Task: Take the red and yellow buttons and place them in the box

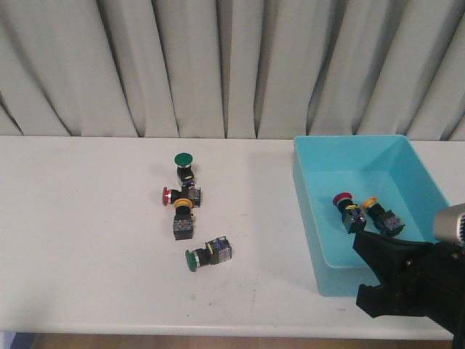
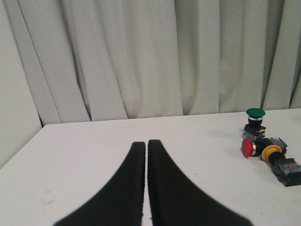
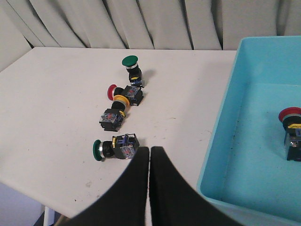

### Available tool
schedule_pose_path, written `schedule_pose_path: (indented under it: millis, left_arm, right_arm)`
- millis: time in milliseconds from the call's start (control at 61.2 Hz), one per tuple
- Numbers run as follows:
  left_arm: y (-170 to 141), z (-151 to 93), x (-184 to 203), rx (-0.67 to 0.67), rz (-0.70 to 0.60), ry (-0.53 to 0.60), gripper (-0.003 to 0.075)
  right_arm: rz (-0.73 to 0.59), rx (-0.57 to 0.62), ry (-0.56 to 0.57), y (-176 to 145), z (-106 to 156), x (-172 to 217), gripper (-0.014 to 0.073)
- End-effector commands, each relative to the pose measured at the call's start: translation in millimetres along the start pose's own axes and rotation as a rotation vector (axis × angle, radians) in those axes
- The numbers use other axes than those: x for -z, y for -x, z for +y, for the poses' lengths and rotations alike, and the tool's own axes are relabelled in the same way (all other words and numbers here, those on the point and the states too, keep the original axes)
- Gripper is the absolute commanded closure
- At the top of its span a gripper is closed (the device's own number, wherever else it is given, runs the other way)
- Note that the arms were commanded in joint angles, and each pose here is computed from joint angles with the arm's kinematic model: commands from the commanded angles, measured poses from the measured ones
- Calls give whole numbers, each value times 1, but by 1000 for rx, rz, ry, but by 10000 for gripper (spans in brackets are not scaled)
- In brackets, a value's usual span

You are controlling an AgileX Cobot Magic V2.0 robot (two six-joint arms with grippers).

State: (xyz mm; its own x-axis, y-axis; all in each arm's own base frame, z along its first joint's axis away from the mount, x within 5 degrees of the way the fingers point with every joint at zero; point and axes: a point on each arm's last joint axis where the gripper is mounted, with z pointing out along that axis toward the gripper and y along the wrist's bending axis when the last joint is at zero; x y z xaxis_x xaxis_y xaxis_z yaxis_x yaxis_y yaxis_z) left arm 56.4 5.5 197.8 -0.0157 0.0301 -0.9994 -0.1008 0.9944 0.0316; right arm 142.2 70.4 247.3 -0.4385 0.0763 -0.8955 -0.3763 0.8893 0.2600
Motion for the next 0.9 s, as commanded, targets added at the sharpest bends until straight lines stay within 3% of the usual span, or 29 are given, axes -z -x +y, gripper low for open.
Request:
schedule_pose_path:
  millis: [0, 376, 703, 883]
  left_arm:
    - [-3, 0, 1, 17, -68, 9, 728]
    - [-3, 0, 1, 17, -68, 9, 728]
    - [-3, 0, 1, 17, -68, 9, 728]
    - [-3, 0, 1, 17, -68, 9, 728]
  right_arm:
    - [-37, -20, 31, 11, 5, 2, 601]
    - [-74, 172, 29, 13, 7, 21, 601]
    - [-152, 161, -103, 13, -6, 47, 601]
    - [-291, 99, -219, -17, -25, 62, 601]
